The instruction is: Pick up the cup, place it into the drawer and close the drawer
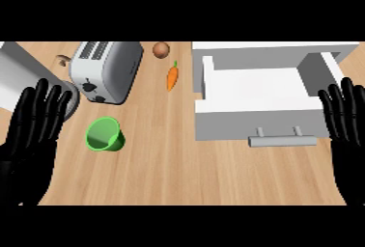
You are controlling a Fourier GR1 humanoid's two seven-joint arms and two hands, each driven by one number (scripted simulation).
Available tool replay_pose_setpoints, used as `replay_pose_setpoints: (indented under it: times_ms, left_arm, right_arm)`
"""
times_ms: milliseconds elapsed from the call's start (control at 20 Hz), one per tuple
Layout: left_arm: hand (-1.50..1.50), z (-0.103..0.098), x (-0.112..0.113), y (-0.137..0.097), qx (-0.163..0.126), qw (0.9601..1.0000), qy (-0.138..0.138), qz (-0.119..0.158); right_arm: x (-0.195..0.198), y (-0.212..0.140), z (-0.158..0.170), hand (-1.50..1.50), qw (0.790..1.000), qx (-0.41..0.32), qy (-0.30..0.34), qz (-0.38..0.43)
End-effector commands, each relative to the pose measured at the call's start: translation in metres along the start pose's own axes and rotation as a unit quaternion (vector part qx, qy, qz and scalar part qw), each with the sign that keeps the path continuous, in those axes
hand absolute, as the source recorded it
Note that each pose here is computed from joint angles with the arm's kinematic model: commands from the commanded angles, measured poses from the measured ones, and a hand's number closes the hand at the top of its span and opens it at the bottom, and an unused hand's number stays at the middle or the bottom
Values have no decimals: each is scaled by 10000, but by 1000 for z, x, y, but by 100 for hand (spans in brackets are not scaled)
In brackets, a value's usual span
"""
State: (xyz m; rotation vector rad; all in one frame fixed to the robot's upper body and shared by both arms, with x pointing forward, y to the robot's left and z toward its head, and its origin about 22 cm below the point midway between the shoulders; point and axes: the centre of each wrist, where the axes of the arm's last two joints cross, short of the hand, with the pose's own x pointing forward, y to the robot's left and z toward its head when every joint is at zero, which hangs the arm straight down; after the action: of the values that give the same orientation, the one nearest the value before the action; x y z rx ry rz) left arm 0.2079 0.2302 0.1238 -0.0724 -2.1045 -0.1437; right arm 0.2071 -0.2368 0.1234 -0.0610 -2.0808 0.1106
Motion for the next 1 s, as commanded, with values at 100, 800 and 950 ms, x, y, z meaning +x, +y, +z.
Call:
replay_pose_setpoints:
  times_ms: [100, 800, 950]
  left_arm:
    - [-150, -8, -5, -6, 859, 9943, 9, -639]
    - [-150, -47, -48, -30, 2346, 9706, 516, -154]
    - [-150, -68, -57, -28, 2400, 9695, 445, -218]
  right_arm:
    - [-6, 11, 1, -150, 9998, 120, 58, -174]
    - [0, 11, -32, -150, 9963, 424, 345, -666]
    - [3, 7, -8, -150, 9958, 505, 370, -668]
